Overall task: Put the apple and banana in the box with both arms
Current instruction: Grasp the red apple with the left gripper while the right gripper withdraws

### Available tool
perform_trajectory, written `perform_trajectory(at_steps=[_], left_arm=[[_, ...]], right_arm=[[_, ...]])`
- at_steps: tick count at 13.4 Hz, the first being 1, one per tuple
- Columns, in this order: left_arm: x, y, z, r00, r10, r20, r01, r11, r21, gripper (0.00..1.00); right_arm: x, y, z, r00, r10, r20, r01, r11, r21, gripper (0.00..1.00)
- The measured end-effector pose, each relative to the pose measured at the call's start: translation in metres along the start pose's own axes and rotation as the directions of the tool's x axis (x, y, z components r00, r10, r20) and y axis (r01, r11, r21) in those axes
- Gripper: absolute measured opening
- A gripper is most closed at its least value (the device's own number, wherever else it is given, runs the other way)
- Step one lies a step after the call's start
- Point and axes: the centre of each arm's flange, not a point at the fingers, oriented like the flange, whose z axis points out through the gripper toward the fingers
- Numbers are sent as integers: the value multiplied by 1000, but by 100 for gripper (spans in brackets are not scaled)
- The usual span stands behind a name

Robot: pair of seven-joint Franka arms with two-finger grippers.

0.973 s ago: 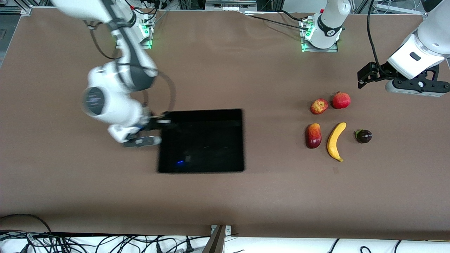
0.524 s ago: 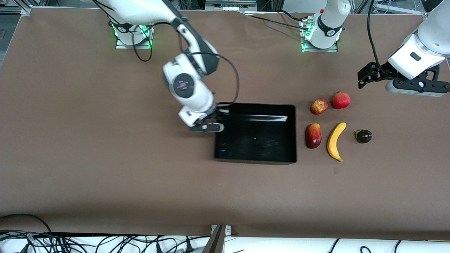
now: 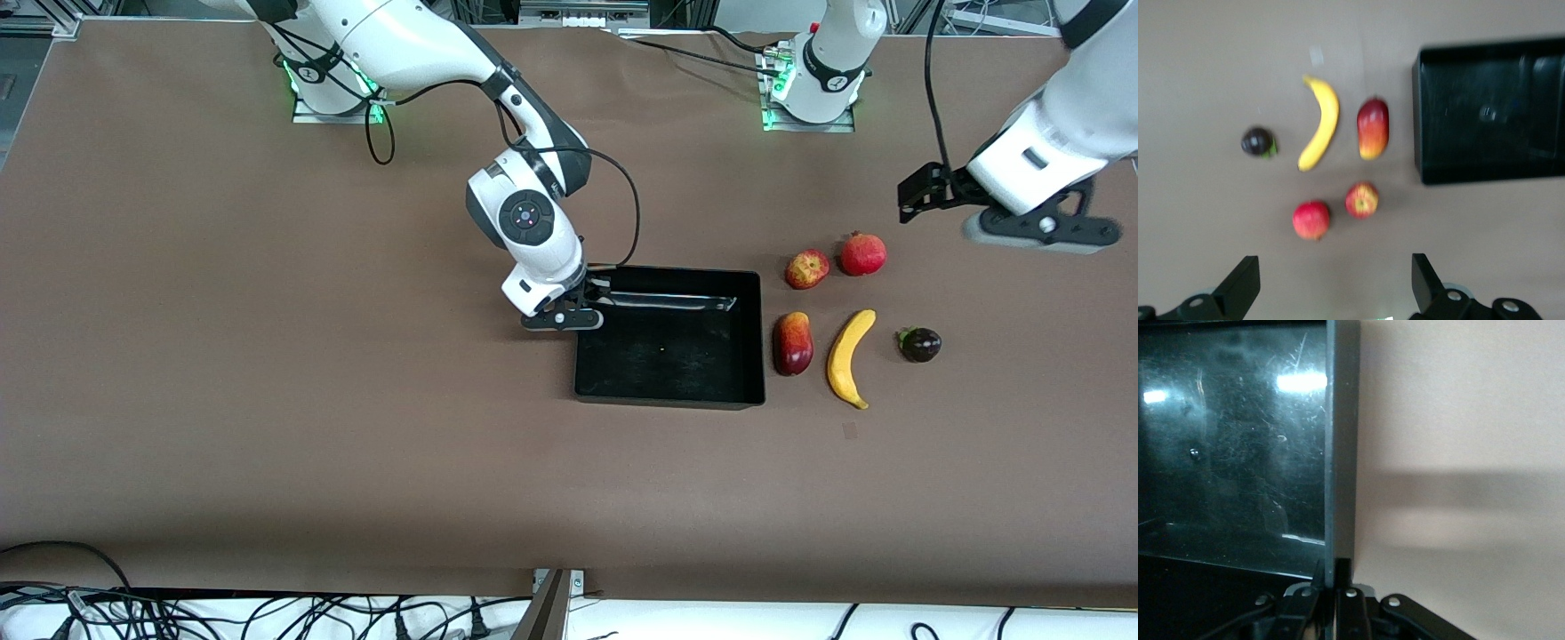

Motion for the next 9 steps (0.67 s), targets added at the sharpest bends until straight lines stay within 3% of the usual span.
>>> perform_trajectory(at_steps=[2, 4, 7, 9], left_arm=[[15, -1, 41, 994, 1, 110, -2, 1000, 3, 100], [34, -3, 82, 985, 7, 175, -9, 1000, 12, 100], [45, 5, 142, 987, 61, 152, -62, 998, 5, 100], [31, 14, 184, 990, 82, 114, -84, 996, 8, 100]], right_arm=[[4, -5, -11, 1000, -12, -27, 12, 1000, 4, 28], [25, 3, -52, 997, -7, -74, 7, 1000, -6, 48], [73, 73, -180, 994, -24, -110, 14, 996, -91, 80], [85, 131, -263, 995, -27, -100, 15, 993, -119, 100]])
